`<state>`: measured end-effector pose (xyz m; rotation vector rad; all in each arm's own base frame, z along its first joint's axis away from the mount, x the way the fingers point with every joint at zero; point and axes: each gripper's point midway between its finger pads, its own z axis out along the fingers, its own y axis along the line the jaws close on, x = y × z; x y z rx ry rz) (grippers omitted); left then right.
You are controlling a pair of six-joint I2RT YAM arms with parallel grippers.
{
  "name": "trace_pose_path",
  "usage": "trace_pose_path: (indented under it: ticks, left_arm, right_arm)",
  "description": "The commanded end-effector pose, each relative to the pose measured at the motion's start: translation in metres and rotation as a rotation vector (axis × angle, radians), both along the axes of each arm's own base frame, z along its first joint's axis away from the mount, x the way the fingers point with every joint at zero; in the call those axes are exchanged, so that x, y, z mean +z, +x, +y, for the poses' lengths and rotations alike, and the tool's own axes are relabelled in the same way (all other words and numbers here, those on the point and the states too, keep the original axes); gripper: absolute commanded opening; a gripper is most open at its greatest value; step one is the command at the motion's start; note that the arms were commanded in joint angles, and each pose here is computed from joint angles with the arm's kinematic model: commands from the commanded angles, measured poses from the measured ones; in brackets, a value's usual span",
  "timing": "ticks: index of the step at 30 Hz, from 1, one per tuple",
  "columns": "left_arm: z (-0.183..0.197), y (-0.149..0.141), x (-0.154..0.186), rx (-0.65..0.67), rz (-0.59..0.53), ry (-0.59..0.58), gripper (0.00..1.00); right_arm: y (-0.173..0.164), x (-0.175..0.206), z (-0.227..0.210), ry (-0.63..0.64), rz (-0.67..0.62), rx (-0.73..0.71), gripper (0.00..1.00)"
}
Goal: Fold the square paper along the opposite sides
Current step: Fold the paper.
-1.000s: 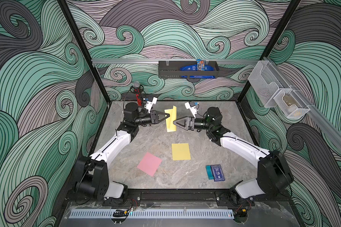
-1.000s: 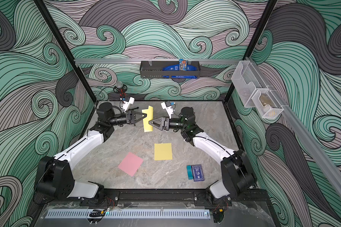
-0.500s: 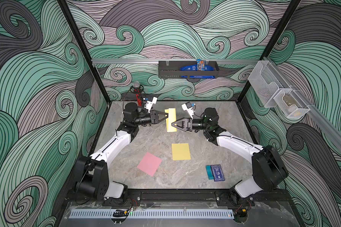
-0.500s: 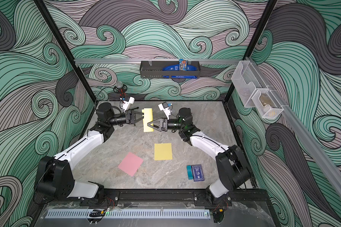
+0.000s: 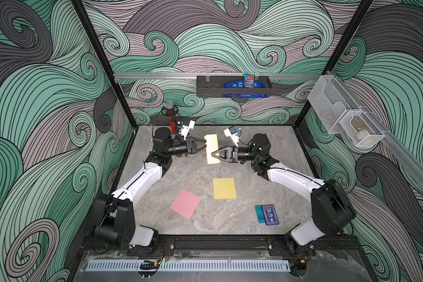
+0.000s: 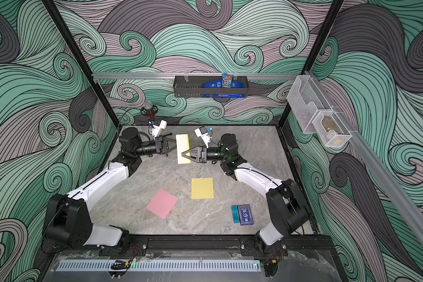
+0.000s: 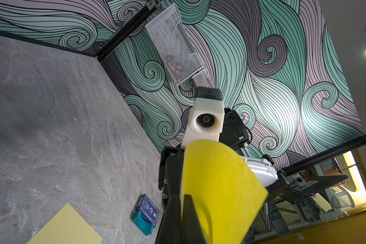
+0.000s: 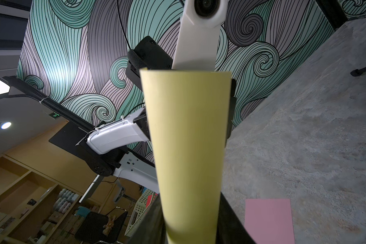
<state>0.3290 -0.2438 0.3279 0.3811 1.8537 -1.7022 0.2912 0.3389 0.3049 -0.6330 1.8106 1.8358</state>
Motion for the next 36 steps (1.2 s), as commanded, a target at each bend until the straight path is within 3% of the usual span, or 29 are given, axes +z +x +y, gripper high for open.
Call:
trace_pose_path:
  ticks: [1, 14, 23, 36]
  left_arm:
    - [0.0032, -0.0073, 0.0125, -0.012, -0.049, -0.013, 0.0]
    - [0.004, -0.0088, 0.0088, -0.006, -0.049, -0.009, 0.0]
    - [0.0056, -0.0065, 0.0085, 0.004, -0.049, -0.001, 0.0]
    - [0.0064, -0.0065, 0.0099, 0.008, -0.05, -0.001, 0.0]
  right_arm:
    - [-0.002, 0.0082, 0.0045, 0.018, -0.035, 0.025, 0.36]
    - [-0.0002, 0.0058, 0.0073, 0.014, -0.024, 0.024, 0.2]
    - [-0.0033, 0.0043, 0.007, 0.007, -0.028, 0.041, 0.24]
    - [-0.0056, 0.0007, 0.0073, -0.01, -0.032, 0.053, 0.21]
